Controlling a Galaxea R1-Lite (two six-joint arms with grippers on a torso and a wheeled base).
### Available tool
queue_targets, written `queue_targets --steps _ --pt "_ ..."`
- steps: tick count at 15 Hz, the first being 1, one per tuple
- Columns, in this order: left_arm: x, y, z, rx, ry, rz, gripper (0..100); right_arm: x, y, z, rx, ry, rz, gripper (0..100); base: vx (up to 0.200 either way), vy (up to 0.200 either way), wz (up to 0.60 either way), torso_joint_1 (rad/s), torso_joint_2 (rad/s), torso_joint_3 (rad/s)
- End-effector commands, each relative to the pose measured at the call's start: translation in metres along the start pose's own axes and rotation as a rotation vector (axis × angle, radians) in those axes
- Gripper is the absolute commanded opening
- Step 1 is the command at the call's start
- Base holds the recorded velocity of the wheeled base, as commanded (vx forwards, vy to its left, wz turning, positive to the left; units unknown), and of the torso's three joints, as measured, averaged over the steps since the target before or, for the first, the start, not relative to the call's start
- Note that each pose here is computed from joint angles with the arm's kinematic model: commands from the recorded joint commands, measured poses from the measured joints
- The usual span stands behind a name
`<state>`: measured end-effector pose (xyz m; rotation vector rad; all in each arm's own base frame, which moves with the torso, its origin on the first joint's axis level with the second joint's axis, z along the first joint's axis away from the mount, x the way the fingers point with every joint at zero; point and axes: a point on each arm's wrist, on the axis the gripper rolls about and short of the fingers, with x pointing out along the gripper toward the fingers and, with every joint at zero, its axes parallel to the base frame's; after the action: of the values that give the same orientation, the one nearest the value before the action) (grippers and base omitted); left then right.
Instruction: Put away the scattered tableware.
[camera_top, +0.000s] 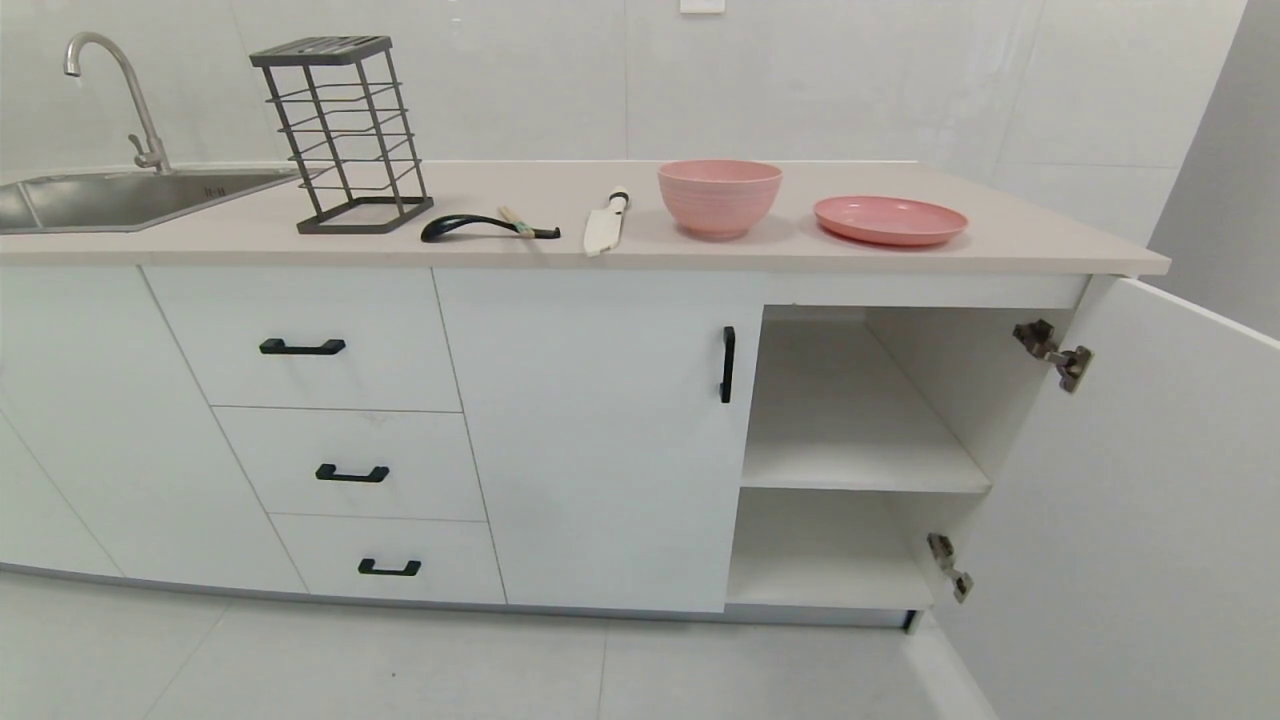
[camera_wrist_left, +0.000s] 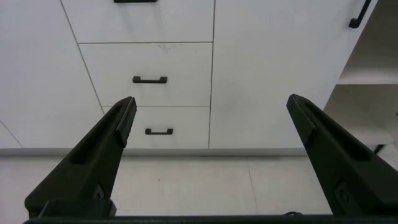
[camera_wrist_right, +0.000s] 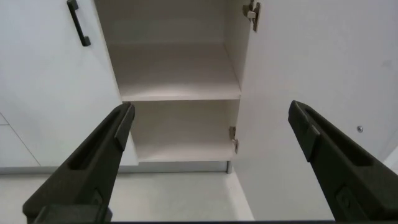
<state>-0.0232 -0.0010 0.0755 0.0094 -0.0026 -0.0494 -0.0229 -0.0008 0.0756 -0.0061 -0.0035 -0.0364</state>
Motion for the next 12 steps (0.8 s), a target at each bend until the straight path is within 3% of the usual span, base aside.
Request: queue_targets --steps 1,5,8,12 --pt "0.0003 0.0000 0.0001 0.000 0.004 -0.001 100 0.0001 0.0000 0.0002 0.002 0.001 0.003 100 0.000 0.000 -0.60 0.002 0.00 0.002" --pt "0.0003 0.0000 0.0001 -0.002 0.004 0.000 100 0.0001 0.0000 0.0002 0.000 0.001 0.003 100 0.000 0.000 -0.60 0.005 0.00 0.004" --pt "0.0003 0.0000 0.0001 -0.002 0.004 0.002 100 0.0001 0.0000 0.0002 0.000 0.001 0.003 100 0.000 0.000 0.00 0.000 0.00 0.000" --pt "0.0003 0.0000 0.0001 -0.008 0.004 0.002 100 0.0001 0.0000 0.0002 0.000 0.001 0.001 100 0.200 0.000 0.00 0.000 0.00 0.004"
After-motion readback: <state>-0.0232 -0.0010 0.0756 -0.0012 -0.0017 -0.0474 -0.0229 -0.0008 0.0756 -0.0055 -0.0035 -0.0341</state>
